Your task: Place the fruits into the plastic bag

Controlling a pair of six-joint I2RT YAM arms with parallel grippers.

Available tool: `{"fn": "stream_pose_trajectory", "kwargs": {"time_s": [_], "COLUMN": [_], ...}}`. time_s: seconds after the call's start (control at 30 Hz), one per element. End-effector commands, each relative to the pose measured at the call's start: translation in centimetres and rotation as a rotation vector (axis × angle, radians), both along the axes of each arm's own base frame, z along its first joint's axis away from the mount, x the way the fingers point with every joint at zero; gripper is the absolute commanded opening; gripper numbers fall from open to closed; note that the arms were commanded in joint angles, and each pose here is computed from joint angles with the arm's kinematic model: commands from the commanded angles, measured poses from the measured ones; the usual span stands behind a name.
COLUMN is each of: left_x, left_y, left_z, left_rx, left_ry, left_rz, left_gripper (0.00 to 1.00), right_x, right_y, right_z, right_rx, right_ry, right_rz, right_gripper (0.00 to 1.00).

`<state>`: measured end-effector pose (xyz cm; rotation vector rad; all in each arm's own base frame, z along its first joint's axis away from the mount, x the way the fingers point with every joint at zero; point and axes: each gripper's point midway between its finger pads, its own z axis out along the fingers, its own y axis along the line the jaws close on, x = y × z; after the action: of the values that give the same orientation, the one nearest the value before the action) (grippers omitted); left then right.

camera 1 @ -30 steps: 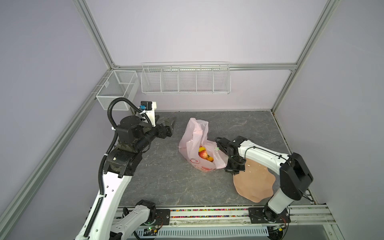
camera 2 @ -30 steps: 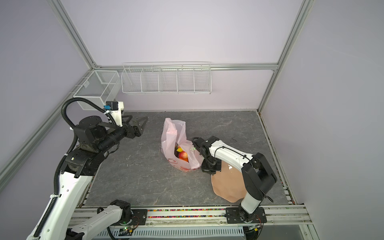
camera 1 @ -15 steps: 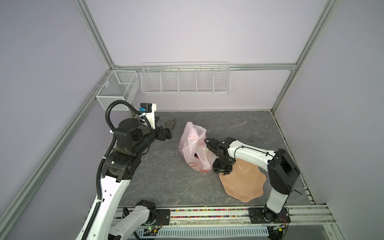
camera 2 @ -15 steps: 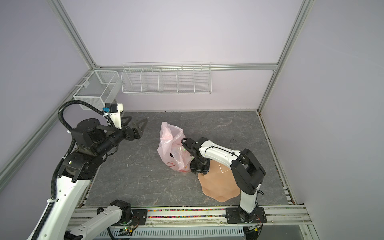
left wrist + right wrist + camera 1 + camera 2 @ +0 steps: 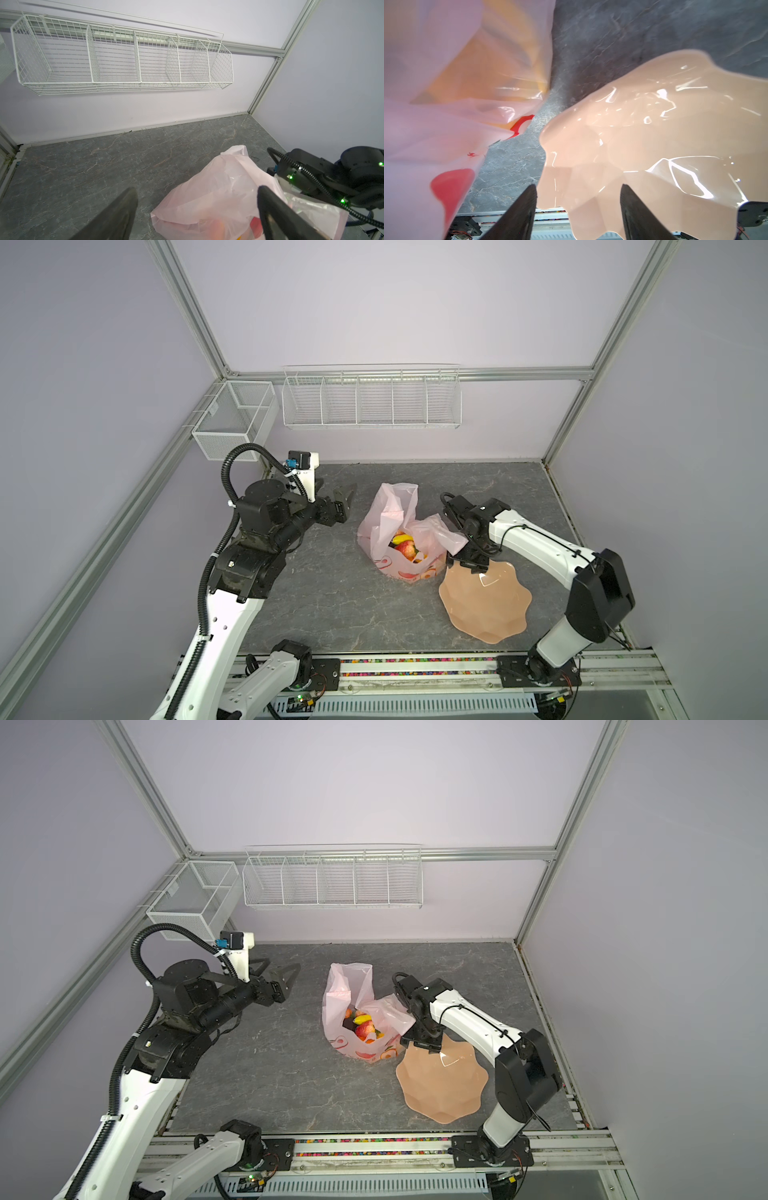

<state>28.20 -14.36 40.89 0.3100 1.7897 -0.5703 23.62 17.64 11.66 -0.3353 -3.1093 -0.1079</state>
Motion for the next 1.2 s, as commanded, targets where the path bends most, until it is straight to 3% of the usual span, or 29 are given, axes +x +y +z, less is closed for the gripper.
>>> {"fn": "stream_pose_trajectory", "kwargs": {"time_s": [0.0, 0.3, 0.47, 0.57, 0.67, 0.8, 1.03, 1.17], "left_x": [-0.6, -0.6, -0.3, 0.0, 0.1, 0.4, 1.0, 2.1], "left_y": [-0.3, 0.3, 1.5, 3.5, 5.3, 7.0, 9.0, 8.4], "left_z": [-1.1, -3.6, -5.3, -6.3, -7.4, -9.1, -10.5, -10.8], "left_rx": [-0.007, 0.005, 0.027, 0.039, 0.046, 0.047, 0.030, -0.002], "left_ry": [0.032, 0.092, 0.130, 0.144, 0.161, 0.193, 0.176, 0.159], "left_rz": [-0.018, 0.018, 0.091, 0.207, 0.293, 0.369, 0.487, 0.469], "left_gripper": [0.90, 0.90, 0.91, 0.92, 0.94, 0.95, 0.98, 0.99], "right_x": [-1.0, 0.3, 0.9, 1.5, 2.4, 3.7, 6.1, 8.6], "right_y": [-3.1, -6.2, -7.5, -8.5, -9.5, -10.4, -11.6, -11.6], "right_z": [0.6, 4.8, 6.6, 7.7, 9.0, 10.5, 11.8, 13.8], "right_rx": [-0.061, -0.004, 0.006, -0.026, -0.051, -0.069, -0.121, -0.133], "right_ry": [0.020, -0.085, -0.164, -0.248, -0.366, -0.500, -0.627, -0.836], "right_rz": [0.005, -0.028, -0.011, 0.020, 0.021, 0.008, 0.007, 0.046], "right_gripper": [0.67, 0.72, 0.90, 0.99, 0.89, 0.89, 0.89, 0.89]}}
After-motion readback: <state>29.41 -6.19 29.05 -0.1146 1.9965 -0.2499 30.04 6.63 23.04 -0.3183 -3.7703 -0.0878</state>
